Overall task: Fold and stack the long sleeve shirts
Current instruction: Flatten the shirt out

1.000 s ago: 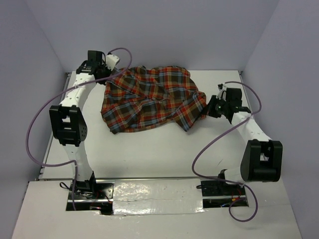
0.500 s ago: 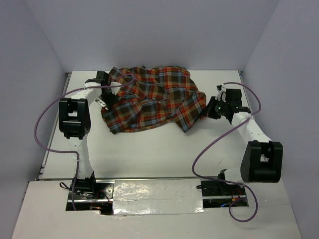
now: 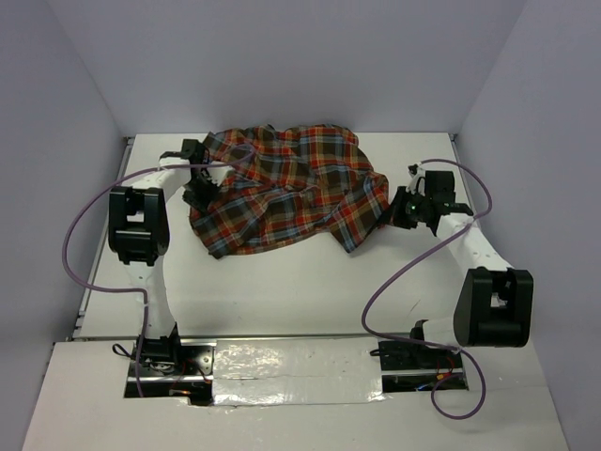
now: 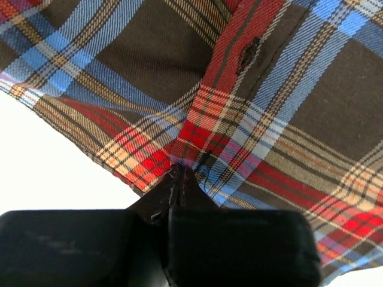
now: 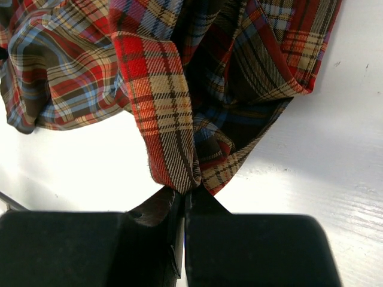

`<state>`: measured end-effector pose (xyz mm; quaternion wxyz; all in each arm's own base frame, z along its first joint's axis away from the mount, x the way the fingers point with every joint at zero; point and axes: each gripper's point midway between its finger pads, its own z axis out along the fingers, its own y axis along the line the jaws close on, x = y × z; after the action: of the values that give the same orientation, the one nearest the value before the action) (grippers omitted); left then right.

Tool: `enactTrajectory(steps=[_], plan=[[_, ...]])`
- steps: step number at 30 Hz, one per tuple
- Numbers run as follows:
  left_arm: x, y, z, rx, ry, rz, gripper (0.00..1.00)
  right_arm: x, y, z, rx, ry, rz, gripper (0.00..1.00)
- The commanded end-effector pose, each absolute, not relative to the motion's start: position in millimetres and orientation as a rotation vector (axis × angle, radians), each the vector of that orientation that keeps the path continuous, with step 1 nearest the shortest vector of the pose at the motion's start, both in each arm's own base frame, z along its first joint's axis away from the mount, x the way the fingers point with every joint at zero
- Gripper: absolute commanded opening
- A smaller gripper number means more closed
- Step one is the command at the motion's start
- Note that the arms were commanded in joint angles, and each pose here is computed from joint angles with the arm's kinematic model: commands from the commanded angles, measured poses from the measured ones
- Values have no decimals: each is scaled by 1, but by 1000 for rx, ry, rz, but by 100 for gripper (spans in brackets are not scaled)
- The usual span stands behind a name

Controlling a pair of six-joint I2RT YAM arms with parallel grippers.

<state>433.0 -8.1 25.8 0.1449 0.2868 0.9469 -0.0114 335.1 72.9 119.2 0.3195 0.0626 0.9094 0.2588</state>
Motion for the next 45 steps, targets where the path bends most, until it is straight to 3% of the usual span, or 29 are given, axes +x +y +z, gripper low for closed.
enactTrajectory(steps=[1, 8, 14, 19, 20, 21, 22, 24, 25, 27, 28, 30, 32, 33, 34, 37, 45], plan=[[445, -2, 70, 807, 2646, 4, 0, 340, 73, 144, 112, 2325, 649, 0], [525, 4, 163, 627, 2360, 168, 0, 333, 79, 151, 111, 2313, 693, 0], [565, -3, 222, 591, 2139, 209, 0, 324, 92, 166, 51, 2281, 763, 0], [608, -6, 199, 551, 2124, 252, 0, 335, 108, 180, 10, 2253, 835, 0], [612, -4, 191, 541, 2141, 271, 4, 334, 126, 182, -31, 2260, 876, 0], [615, -1, 181, 528, 2162, 294, 20, 336, 131, 183, -42, 2260, 893, 0], [618, 6, 177, 499, 2178, 336, 55, 341, 136, 183, -44, 2267, 910, 0], [619, 12, 176, 472, 2197, 364, 70, 348, 143, 189, -32, 2260, 944, 0], [613, 10, 196, 475, 2171, 352, 74, 352, 146, 186, -23, 2267, 958, 0], [598, 5, 222, 518, 2134, 302, 73, 357, 146, 189, -7, 2265, 967, 0], [569, -8, 243, 648, 2081, 242, 65, 358, 146, 186, -1, 2271, 973, 0], [531, -30, 254, 828, 2011, 177, 60, 360, 147, 185, 7, 2274, 977, 0], [428, -55, 212, 1278, 1998, 110, 59, 361, 146, 182, 25, 2276, 977, 0], [426, -63, 212, 1300, 1984, 100, 59, 361, 146, 180, 30, 2281, 972, 0], [374, -60, 177, 1483, 2034, 56, 61, 362, 146, 180, 34, 2277, 968, 0], [313, -51, 126, 1668, 2069, 62, 67, 361, 144, 177, 38, 2275, 957, 0], [297, -61, 67, 1739, 2065, 55, 72, 353, 142, 169, 46, 2287, 946, 0]])
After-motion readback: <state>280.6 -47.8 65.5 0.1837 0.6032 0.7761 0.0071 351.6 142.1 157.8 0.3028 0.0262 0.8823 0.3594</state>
